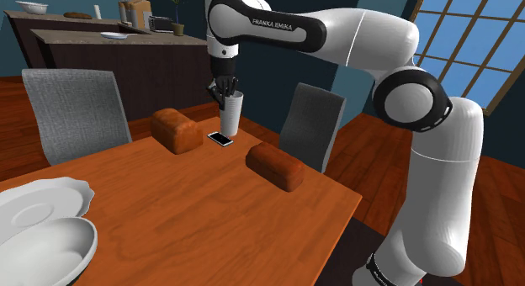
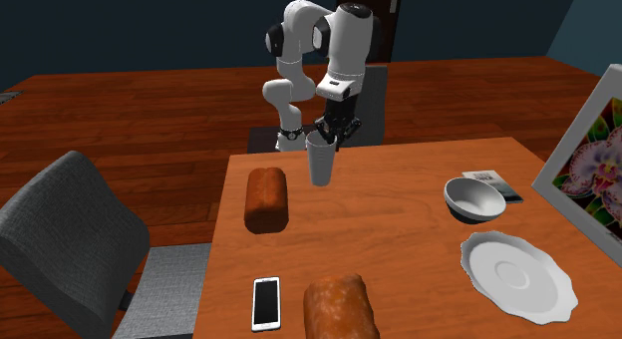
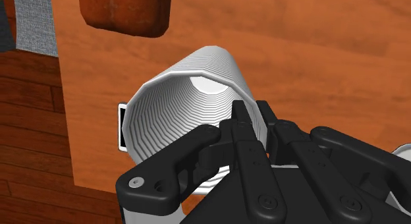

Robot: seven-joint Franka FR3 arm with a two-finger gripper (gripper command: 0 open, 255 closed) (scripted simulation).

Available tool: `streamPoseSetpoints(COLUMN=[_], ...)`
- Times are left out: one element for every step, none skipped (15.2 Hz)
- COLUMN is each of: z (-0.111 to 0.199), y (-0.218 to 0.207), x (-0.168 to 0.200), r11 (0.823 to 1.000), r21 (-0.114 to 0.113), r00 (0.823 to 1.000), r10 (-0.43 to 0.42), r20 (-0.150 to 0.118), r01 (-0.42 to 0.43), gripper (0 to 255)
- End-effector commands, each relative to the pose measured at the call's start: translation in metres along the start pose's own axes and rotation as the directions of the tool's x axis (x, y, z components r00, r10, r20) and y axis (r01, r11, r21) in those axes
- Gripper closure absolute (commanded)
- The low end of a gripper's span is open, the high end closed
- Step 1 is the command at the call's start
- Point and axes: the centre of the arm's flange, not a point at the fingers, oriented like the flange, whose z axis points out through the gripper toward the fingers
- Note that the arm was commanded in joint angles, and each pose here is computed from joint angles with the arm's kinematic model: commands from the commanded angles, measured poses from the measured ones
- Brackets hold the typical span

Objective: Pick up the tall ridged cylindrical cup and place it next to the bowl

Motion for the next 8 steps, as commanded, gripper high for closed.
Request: streamPoseSetpoints(z=[-0.009,-0.01,-0.012,-0.013,-0.014,-0.015,-0.016,-0.018], y=[0.001,-0.011,-0.024,-0.036,-0.048,-0.06,-0.073,-0.085], x=[0.0,-0.005,-0.01,-0.015,-0.02,-0.025,-0.03,-0.034], r11=[1.0,1.0,1.0,1.0,1.0,1.0,1.0,1.0], r21=[0.0,0.0,0.0,0.0,0.0,0.0,0.0,0.0], r00=[1.0,1.0,1.0,1.0,1.0,1.0,1.0,1.0], r10=[0.0,0.0,0.0,0.0,0.0,0.0,0.0,0.0], r20=[0.0,0.0,0.0,0.0,0.0,0.0,0.0,0.0], r01=[0.0,0.0,0.0,0.0,0.0,0.0,0.0,0.0], gripper=[255,255,255,255,255,255,255,255])
